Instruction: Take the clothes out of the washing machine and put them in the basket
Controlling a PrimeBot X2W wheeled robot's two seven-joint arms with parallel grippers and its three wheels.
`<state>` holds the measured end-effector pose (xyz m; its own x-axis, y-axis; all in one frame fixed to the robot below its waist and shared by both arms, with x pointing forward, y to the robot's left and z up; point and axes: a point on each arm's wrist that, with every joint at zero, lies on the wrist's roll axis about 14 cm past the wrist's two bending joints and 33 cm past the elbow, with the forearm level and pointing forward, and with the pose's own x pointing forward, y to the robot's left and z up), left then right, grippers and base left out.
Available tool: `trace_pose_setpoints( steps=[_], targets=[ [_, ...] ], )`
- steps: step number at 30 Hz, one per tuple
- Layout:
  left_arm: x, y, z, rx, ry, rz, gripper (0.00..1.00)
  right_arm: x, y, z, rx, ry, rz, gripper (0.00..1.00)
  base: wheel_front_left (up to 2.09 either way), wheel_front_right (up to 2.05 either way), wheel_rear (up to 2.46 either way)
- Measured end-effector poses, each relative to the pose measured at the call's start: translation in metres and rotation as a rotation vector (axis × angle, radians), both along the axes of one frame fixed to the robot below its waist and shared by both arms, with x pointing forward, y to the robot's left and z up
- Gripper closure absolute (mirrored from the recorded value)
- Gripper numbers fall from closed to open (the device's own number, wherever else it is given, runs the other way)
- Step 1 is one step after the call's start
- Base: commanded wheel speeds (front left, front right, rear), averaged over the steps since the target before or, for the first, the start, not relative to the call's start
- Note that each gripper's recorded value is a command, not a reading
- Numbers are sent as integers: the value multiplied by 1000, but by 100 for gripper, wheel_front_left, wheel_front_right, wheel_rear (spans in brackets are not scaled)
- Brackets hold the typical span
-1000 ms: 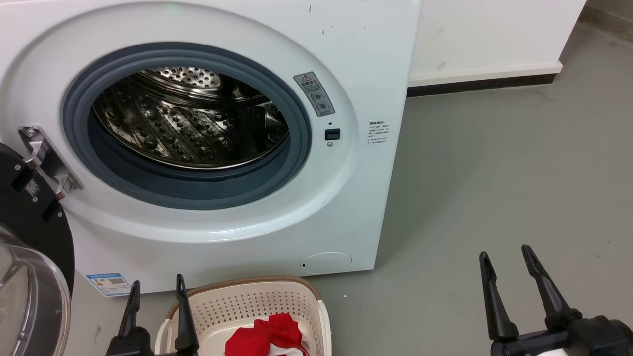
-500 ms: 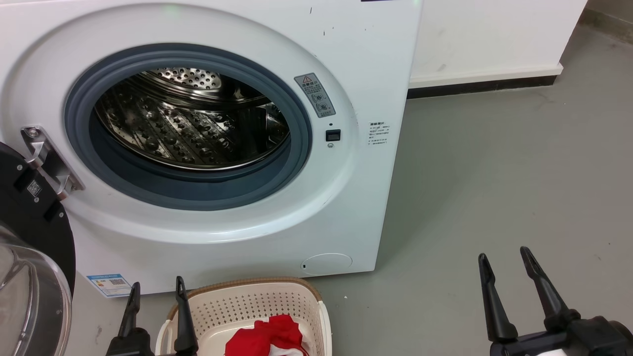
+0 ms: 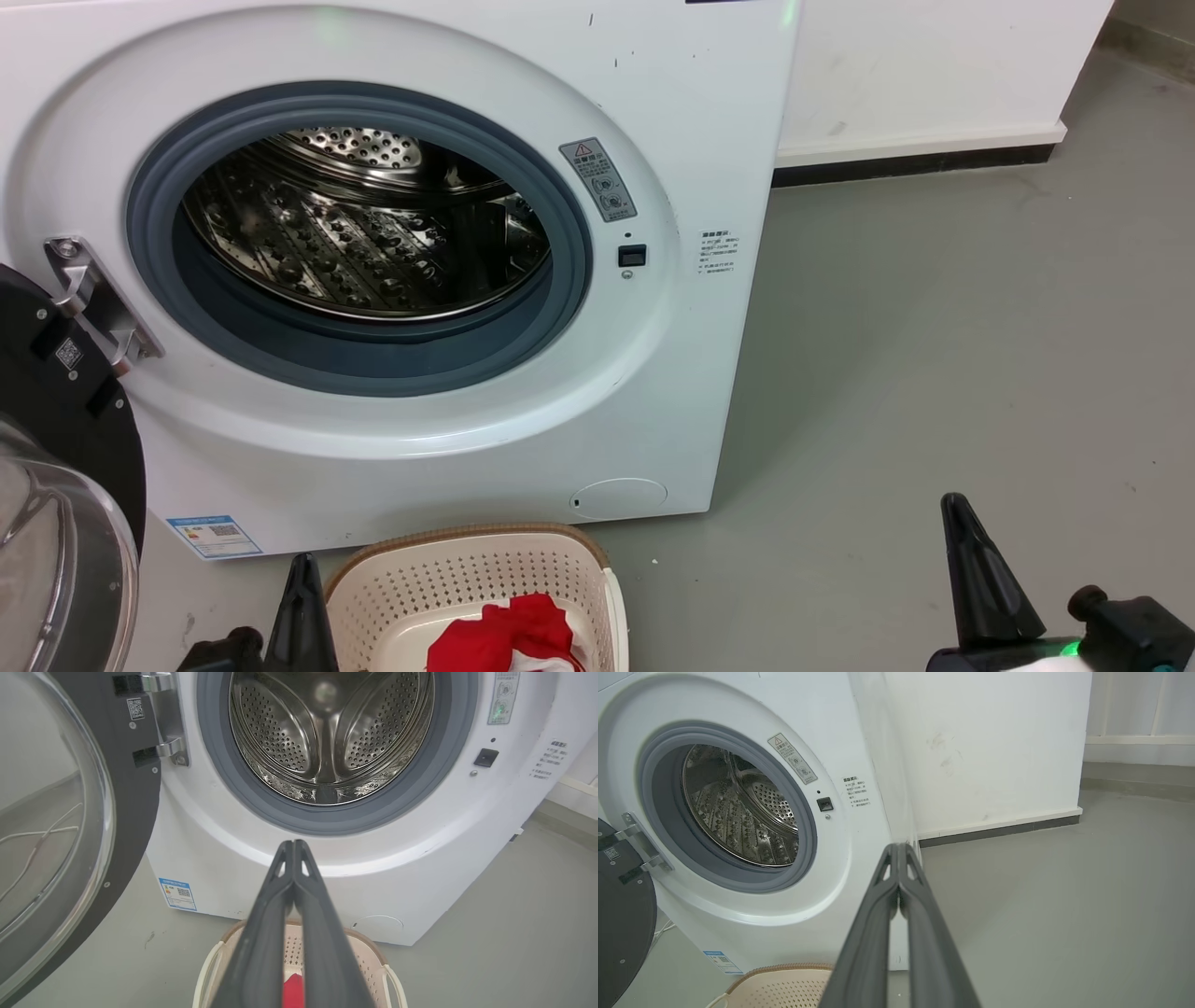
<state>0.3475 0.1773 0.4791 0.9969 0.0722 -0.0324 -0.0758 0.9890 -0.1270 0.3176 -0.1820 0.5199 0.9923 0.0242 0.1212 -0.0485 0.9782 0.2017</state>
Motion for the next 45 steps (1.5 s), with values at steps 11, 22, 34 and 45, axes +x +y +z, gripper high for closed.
trace_pose_setpoints(
  steps=[11, 22, 34, 45],
  targets=[
    [6, 3, -7, -221, 38, 15, 100, 9, -8, -6, 208, 34, -13, 100, 0, 0, 0],
    [12, 4, -10, -414, 60, 22, 100, 17, -13, -10, 386, 55, -20, 100, 0, 0, 0],
    [19, 6, -8, -627, 62, 24, 100, 26, -18, -14, 583, 81, -24, 100, 0, 0, 0],
    [22, 7, -7, -774, 60, 26, 100, 34, -21, -17, 724, 97, -21, 100, 0, 0, 0]
  ],
)
